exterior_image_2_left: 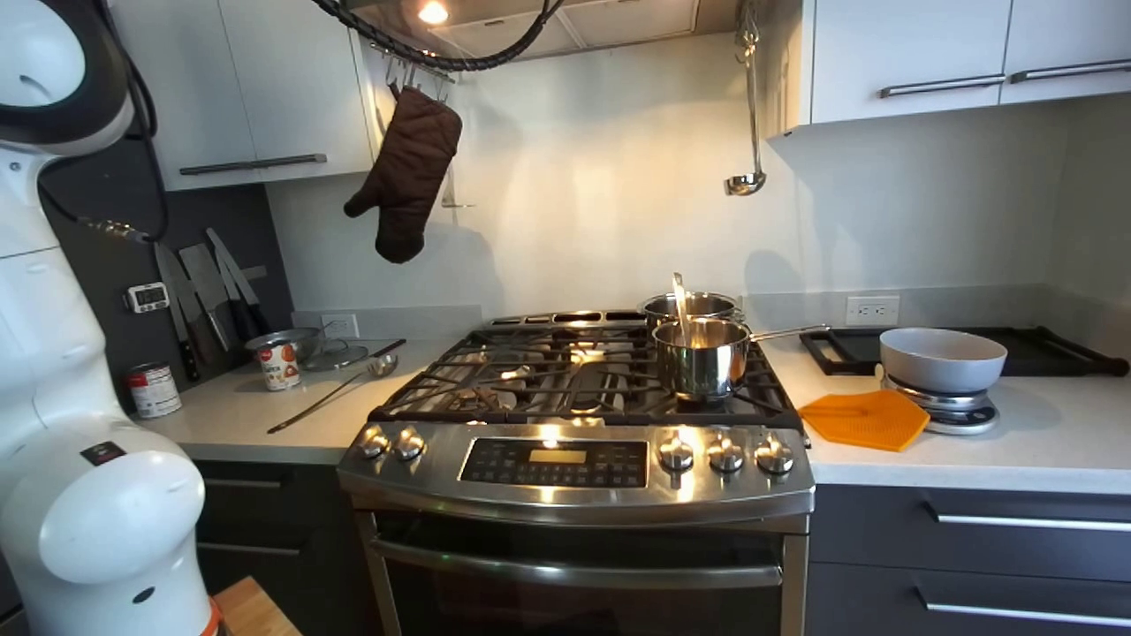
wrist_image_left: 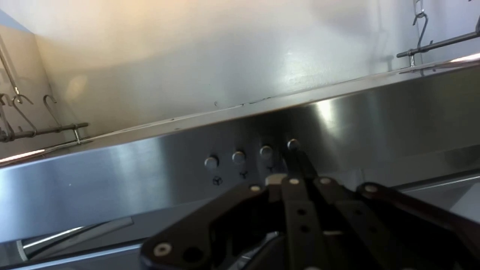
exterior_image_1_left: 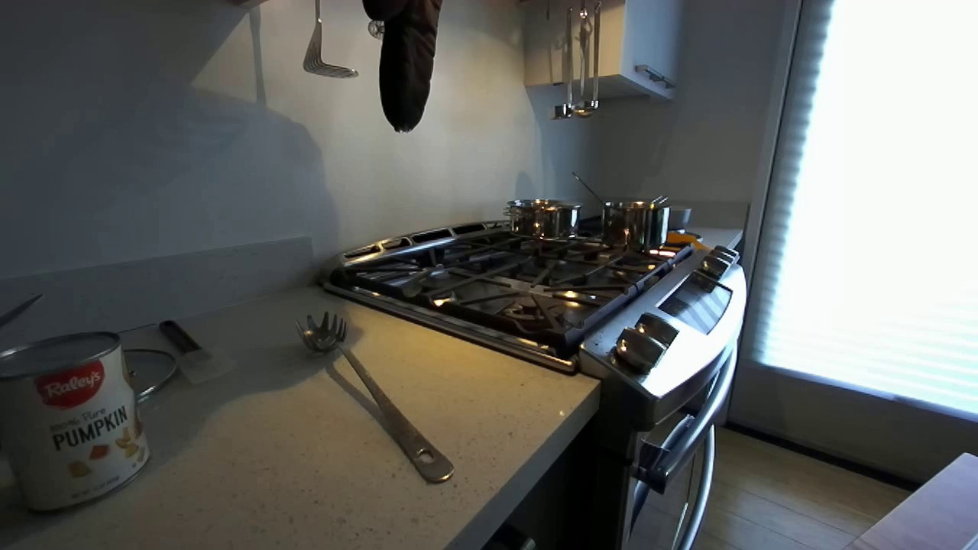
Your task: Turn off the light
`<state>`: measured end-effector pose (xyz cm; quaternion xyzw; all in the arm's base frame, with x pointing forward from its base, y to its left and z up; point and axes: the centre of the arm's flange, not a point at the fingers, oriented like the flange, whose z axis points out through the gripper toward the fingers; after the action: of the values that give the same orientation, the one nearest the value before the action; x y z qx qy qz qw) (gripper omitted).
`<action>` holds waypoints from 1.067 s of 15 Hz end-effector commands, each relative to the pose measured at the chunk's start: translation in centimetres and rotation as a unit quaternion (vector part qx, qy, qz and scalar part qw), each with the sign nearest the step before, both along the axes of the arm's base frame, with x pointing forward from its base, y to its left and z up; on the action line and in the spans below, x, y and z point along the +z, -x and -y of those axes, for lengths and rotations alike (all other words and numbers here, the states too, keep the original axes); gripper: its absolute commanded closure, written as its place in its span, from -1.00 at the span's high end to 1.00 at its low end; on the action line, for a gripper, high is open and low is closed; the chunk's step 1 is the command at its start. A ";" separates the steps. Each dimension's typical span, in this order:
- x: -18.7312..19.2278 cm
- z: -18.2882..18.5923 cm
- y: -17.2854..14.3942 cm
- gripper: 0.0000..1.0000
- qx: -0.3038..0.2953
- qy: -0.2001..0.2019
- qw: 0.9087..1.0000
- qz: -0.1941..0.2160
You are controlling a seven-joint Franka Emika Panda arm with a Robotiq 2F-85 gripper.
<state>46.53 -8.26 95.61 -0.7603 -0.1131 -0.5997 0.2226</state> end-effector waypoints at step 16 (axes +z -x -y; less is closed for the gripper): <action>-2.8 -1.6 0.1 -1.00 0.001 -0.022 1.000 0.009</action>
<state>46.45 -7.69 94.76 -0.7517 -0.0992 -0.6105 0.2289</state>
